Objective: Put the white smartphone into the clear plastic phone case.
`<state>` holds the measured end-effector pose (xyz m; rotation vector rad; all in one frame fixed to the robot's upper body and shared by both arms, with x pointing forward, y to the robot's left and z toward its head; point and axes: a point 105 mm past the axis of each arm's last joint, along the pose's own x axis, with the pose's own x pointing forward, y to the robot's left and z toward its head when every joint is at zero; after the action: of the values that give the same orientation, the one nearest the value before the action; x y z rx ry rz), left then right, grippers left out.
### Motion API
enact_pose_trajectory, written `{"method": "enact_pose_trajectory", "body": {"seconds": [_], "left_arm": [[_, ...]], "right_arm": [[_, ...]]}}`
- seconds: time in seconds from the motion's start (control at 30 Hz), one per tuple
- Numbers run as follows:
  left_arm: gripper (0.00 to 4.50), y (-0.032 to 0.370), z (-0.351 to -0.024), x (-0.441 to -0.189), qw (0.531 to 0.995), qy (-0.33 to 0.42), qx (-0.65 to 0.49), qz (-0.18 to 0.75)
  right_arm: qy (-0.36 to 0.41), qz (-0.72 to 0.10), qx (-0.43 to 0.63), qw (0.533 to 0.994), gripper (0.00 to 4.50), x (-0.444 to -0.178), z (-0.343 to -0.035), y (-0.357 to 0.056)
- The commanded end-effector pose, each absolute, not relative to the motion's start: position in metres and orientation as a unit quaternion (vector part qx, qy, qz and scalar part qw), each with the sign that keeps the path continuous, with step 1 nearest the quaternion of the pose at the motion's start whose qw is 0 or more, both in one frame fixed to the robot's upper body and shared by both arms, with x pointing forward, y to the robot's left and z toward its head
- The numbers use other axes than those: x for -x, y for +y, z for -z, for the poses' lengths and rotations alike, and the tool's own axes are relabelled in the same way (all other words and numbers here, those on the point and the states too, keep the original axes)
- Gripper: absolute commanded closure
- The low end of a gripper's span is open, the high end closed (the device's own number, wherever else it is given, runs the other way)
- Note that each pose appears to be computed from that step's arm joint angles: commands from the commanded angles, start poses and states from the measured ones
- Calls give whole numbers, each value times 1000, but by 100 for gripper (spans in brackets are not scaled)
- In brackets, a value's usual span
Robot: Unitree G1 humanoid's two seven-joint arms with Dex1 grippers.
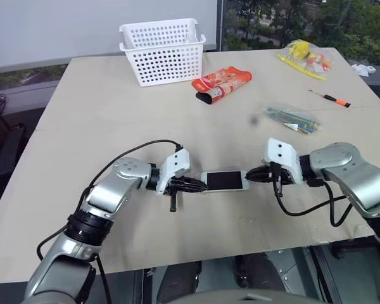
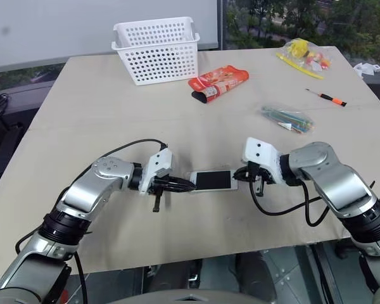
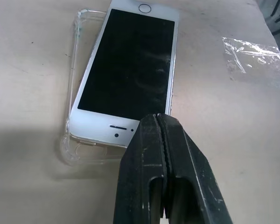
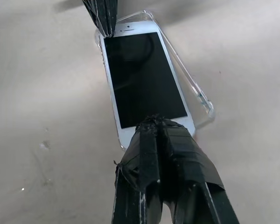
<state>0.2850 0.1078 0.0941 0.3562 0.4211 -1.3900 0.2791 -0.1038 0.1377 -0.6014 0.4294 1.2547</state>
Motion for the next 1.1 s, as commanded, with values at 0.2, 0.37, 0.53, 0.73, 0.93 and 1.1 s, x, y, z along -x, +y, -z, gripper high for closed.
{"method": "enact_pose_trajectory", "body": {"seconds": [0.2, 0.37, 0.53, 0.73, 0.93, 1.1], "left_arm": [[450, 114, -72, -283, 724, 232, -169, 627], [450, 113, -72, -283, 723, 231, -170, 628], [450, 112, -73, -284, 724, 229, -172, 628], [450, 112, -73, -283, 725, 229, -170, 626], [450, 111, -74, -283, 726, 228, -168, 627], [450, 111, -74, -284, 727, 227, -169, 626]], "right_arm": [[213, -616, 270, 708, 445, -257, -137, -102], [227, -622, 274, 697, 445, -258, -126, -95], [228, -610, 280, 705, 445, -267, -117, -81], [217, -572, 303, 731, 445, -286, -117, -80], [213, -560, 316, 736, 445, -292, -117, -83], [206, -566, 302, 738, 445, -289, -126, -82]]}}
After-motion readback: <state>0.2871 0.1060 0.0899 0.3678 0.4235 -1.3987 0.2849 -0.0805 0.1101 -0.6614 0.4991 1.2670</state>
